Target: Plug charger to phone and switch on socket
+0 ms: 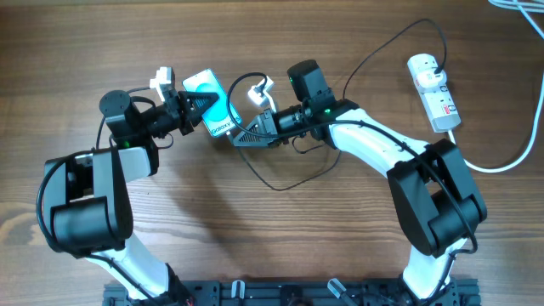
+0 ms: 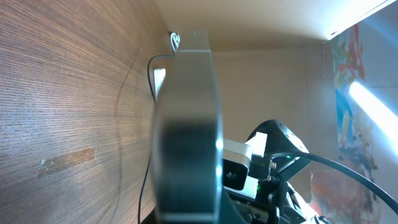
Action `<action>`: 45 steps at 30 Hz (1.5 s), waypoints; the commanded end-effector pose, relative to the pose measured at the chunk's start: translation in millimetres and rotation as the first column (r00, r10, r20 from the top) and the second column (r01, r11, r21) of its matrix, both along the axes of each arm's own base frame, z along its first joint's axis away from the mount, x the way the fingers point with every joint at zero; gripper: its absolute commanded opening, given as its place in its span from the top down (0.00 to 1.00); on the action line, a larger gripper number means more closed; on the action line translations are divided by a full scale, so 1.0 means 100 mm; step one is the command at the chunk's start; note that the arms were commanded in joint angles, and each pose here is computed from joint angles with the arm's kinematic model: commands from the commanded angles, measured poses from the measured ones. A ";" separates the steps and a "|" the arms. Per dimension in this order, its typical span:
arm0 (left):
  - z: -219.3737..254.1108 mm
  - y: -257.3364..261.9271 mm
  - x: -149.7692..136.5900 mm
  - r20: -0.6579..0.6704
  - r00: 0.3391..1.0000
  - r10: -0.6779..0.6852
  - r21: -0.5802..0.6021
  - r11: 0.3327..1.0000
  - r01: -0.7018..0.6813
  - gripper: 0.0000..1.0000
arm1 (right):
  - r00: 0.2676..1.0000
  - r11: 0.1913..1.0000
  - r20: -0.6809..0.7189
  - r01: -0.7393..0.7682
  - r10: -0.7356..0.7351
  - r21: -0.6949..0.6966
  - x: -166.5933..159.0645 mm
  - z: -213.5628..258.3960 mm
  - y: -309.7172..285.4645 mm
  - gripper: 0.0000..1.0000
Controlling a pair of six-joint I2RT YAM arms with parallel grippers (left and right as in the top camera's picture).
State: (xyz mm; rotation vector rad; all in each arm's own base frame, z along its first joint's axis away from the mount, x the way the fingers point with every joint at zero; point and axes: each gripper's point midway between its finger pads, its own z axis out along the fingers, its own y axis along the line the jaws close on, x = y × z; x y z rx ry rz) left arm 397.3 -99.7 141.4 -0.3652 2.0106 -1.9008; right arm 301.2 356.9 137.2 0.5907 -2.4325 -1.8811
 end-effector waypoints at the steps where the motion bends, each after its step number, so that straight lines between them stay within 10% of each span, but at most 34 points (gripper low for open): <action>1: 0.03 -0.02 -0.01 0.010 1.000 -0.022 -0.002 1.000 0.022 0.96 | 1.000 0.999 0.019 -0.018 0.017 0.035 -0.02 0.17 0.02 0.96; 45: 0.07 0.00 -0.05 0.042 0.998 -0.047 0.000 0.999 0.047 0.96 | 0.997 0.996 -0.018 0.081 -0.080 0.023 0.22 0.21 -0.04 0.96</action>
